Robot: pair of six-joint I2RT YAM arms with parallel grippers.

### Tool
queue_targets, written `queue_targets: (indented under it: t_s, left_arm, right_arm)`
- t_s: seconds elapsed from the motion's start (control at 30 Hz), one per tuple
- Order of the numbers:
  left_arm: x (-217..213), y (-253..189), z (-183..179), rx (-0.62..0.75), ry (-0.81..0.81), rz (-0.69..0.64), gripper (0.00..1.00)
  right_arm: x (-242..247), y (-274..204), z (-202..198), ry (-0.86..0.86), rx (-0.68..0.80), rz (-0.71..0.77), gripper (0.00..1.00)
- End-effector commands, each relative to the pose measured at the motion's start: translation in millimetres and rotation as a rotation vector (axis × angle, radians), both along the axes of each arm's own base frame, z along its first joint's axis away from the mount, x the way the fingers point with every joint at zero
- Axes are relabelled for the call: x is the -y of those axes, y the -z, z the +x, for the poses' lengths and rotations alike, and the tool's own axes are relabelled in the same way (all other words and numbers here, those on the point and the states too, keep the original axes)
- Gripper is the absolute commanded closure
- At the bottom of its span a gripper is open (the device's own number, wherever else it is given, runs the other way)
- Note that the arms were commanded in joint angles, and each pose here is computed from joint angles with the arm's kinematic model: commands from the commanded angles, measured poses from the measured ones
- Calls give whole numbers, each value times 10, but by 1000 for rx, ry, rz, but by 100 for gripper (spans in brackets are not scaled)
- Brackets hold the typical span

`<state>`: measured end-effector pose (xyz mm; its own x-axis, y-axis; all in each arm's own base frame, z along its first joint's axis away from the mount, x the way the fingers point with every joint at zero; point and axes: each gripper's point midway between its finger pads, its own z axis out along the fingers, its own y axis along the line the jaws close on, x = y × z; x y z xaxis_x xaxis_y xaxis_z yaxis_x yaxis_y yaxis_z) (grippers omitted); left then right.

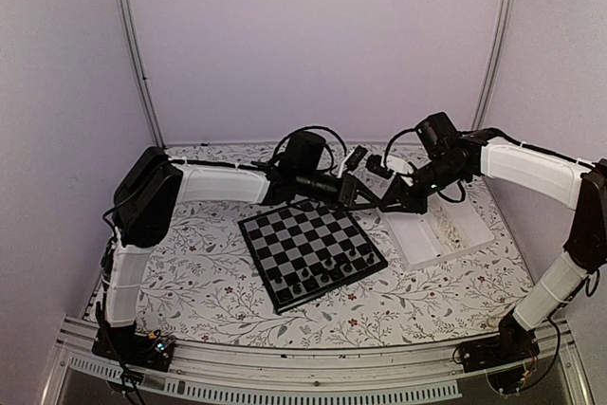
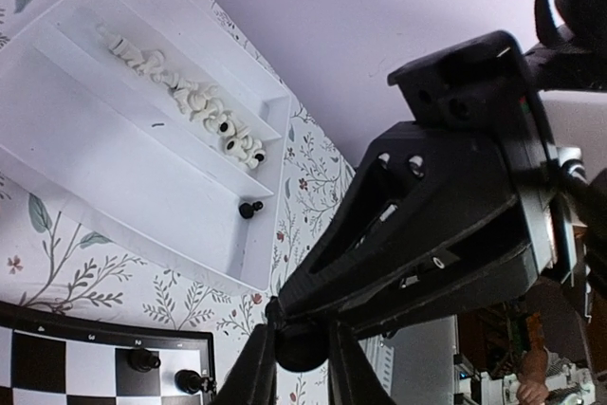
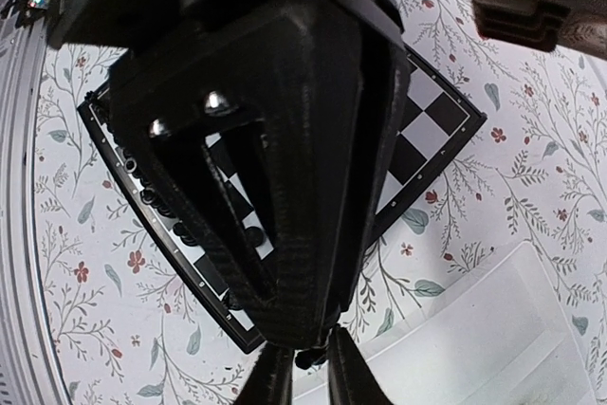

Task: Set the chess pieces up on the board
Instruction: Place the chess piece on the chessboard.

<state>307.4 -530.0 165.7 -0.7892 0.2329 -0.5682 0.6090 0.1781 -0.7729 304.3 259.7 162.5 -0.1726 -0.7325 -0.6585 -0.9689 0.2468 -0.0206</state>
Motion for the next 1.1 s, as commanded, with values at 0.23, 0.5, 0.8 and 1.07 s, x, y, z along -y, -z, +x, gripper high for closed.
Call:
queue_targets:
  t_s: [0.23,0.5,0.8,1.07]
  left_arm:
    - [-203,-476,-29,146,-13,-157,86]
    - [-268,-899,-81,351,-30,-254,86]
    - [-199,-942,-114,428,-15,-254,85]
    - [-130,-969,-133,445,5,-259,85]
  right_arm:
    - [383,-1075,294,167,-146,413,52]
    - [222,-738,16,99,-590,585,43]
    - [112,-734,-88,25,-848,723,39]
    - [38,-757,-159,-5,-911,741,44]
